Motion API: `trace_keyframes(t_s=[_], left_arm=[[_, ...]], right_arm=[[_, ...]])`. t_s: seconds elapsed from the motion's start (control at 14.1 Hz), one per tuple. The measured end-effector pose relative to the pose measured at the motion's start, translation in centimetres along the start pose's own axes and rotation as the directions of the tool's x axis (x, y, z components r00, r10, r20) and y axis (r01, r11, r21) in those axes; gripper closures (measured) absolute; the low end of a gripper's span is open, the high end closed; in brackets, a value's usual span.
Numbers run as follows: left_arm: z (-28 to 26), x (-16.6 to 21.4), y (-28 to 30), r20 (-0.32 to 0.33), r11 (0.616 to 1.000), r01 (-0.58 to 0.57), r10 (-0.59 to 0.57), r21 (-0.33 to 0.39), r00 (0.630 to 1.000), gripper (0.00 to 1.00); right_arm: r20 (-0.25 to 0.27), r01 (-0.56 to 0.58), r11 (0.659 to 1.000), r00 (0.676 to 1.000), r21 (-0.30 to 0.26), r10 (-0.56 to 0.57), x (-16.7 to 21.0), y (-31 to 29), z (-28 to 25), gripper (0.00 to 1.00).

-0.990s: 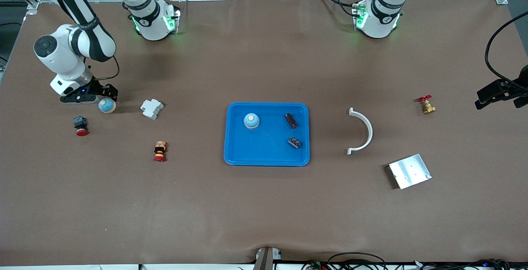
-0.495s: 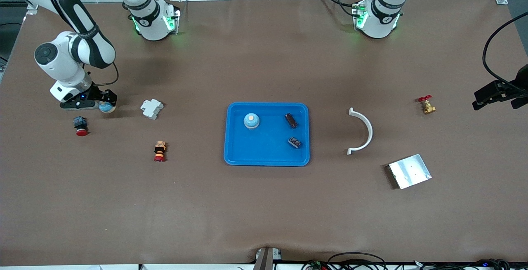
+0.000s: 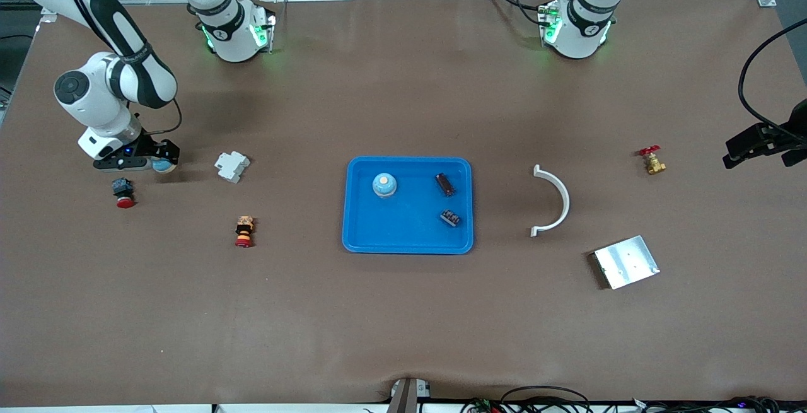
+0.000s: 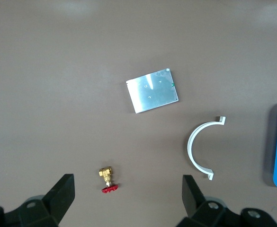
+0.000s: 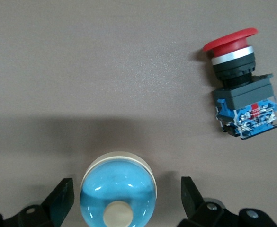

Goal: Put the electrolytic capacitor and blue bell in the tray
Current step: 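Lower the right gripper and grasp the second bell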

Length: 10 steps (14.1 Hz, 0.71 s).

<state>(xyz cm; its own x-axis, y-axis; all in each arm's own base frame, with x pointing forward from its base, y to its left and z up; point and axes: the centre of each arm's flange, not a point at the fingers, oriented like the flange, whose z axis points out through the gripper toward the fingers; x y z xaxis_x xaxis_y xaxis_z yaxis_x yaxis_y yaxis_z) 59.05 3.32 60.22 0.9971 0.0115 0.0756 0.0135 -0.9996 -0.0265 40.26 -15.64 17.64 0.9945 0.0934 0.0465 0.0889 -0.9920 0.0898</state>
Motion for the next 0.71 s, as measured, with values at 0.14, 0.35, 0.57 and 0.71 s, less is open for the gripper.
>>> trace_keyframes(t_s=[0.14, 0.35, 0.57, 0.71], left_arm=[[0.01, 0.00, 0.00, 0.000, 1.000, 0.000, 0.000, 0.000, 1.000, 0.00], [0.03, 0.01, 0.00, 0.001, 1.000, 0.000, 0.000, 0.000, 1.000, 0.00], [0.06, 0.02, -0.01, 0.001, 1.000, 0.000, 0.000, 0.000, 1.000, 0.00], [0.09, 0.03, -0.01, 0.002, 1.000, 0.000, 0.000, 0.000, 1.000, 0.00]], right_arm=[[0.000, 0.002, 1.000, 1.000, 0.000, -0.002, 0.03, -0.07, 0.00, 0.19], [-0.004, 0.002, 1.000, 1.000, -0.001, -0.002, 0.15, -0.05, -0.13, 0.35], [-0.004, 0.003, 1.000, 1.000, -0.001, -0.003, 0.17, -0.06, -0.13, 0.35], [-0.006, 0.005, 1.000, 1.000, -0.001, -0.005, 0.29, -0.12, -0.18, 0.35]])
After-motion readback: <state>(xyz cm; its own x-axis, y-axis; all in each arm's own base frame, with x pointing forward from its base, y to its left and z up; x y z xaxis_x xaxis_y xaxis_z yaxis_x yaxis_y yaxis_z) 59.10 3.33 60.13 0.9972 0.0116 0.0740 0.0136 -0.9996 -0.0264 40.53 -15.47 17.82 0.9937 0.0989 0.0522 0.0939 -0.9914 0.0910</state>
